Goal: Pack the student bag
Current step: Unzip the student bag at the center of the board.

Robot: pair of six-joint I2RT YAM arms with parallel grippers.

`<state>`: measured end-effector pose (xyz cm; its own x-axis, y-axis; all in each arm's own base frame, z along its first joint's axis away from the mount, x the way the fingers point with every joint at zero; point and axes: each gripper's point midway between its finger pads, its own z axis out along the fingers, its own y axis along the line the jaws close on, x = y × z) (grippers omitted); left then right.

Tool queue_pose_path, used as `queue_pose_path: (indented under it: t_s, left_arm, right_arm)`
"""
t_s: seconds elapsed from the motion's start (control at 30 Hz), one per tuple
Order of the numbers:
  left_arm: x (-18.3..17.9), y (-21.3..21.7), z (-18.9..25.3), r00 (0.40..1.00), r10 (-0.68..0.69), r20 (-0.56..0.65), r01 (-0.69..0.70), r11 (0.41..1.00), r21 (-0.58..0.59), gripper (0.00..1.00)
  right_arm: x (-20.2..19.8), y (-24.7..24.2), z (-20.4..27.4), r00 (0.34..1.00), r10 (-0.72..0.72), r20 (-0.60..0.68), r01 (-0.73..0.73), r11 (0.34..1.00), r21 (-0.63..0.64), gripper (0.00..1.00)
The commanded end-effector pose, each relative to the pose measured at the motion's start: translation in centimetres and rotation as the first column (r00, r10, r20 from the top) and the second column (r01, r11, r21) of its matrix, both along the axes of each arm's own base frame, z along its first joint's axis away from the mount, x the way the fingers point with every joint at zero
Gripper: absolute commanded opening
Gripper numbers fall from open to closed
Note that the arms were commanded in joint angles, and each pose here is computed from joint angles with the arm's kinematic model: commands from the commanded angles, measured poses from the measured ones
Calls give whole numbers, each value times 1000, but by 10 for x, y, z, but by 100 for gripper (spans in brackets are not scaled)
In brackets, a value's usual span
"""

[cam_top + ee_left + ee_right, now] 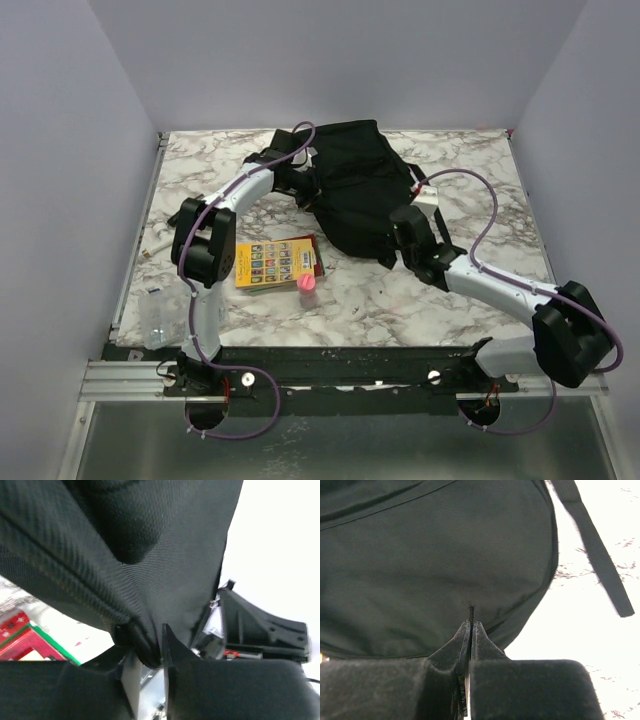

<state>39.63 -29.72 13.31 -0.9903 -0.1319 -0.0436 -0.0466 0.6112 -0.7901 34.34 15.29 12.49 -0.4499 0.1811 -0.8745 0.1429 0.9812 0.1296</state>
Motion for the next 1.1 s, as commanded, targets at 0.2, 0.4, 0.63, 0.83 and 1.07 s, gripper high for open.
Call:
queue_pose_path:
  t_s: [0.2, 0.4, 0.63, 0.83, 1.07]
  left_arm:
    - [-27, -13, 22, 1000, -20, -4, 20, 997, -71, 78]
    - [-56, -20, 26, 995, 45, -84, -58, 985, -163, 80]
    - [-57, -38, 12, 994, -7, -112, -13, 984, -175, 42]
    - [-32, 0, -5, 999, -29, 32, 26, 996, 87, 0]
    - [-19, 20, -5, 994, -62, 92, 50, 990, 133, 0]
  right_arm:
    - [0, 33, 38, 985, 134, 108, -152, 971, 183, 1]
    - [-2, 34, 51, 980, 147, 137, -172, 966, 195, 1]
    - [-10, 33, 38, 980, 166, 111, -185, 964, 190, 1]
    - [-4, -2, 32, 996, 38, 82, -50, 987, 155, 1]
    - [31, -92, 15, 989, -147, 30, 132, 947, 293, 1]
